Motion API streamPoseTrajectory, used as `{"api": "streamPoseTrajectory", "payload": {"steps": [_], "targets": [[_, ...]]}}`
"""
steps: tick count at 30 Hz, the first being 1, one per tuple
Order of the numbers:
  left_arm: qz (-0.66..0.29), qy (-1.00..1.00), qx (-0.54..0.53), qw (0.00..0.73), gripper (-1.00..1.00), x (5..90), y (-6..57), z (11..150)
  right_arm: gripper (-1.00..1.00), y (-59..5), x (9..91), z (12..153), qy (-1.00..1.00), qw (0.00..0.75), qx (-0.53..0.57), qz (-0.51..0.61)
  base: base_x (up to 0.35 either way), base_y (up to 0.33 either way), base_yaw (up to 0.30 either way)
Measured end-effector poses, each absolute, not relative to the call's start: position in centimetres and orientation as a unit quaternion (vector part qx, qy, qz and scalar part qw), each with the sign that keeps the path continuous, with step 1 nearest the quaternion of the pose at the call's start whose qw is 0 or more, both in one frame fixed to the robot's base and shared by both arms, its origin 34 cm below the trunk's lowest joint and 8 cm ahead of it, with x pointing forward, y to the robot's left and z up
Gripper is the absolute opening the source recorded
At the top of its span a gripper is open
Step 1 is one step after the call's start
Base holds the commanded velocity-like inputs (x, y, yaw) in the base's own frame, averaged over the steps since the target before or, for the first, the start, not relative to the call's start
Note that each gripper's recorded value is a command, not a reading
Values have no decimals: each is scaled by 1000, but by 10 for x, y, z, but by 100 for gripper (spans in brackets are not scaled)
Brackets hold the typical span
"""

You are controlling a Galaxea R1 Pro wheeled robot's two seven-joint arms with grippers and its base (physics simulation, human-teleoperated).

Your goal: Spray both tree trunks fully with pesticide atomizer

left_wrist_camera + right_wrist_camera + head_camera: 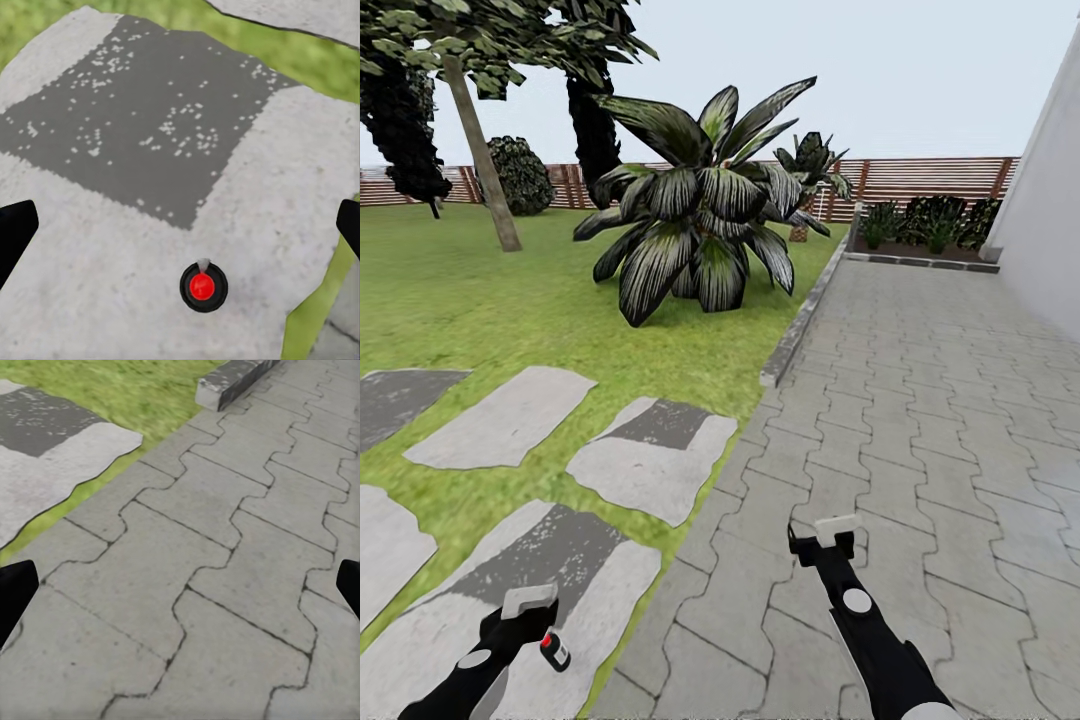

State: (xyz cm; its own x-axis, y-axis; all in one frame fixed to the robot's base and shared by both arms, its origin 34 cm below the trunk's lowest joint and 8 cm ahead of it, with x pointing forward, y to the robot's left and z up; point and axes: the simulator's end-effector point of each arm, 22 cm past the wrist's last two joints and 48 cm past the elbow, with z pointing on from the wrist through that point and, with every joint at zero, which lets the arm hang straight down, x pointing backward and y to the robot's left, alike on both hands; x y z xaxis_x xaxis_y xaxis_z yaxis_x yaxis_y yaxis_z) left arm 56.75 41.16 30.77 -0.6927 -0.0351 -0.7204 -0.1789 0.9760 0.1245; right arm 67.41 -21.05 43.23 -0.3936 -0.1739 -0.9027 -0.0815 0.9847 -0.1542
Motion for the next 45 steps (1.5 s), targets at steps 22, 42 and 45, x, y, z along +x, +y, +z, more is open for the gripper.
{"api": "streamPoseTrajectory", "payload": {"steps": [22, 42, 45], "targets": [[93, 919, -57, 379, 100, 552, 411, 259, 100, -212, 661, 382, 839, 537, -77, -43, 0, 0, 0], [100, 922, -45, 371, 100, 534, 412, 219, 100, -213, 643, 316, 867, 490, -78, -39, 0, 0, 0], [100, 923, -43, 369, 100, 531, 412, 213, 100, -213, 640, 306, 872, 482, -78, -39, 0, 0, 0]]}}
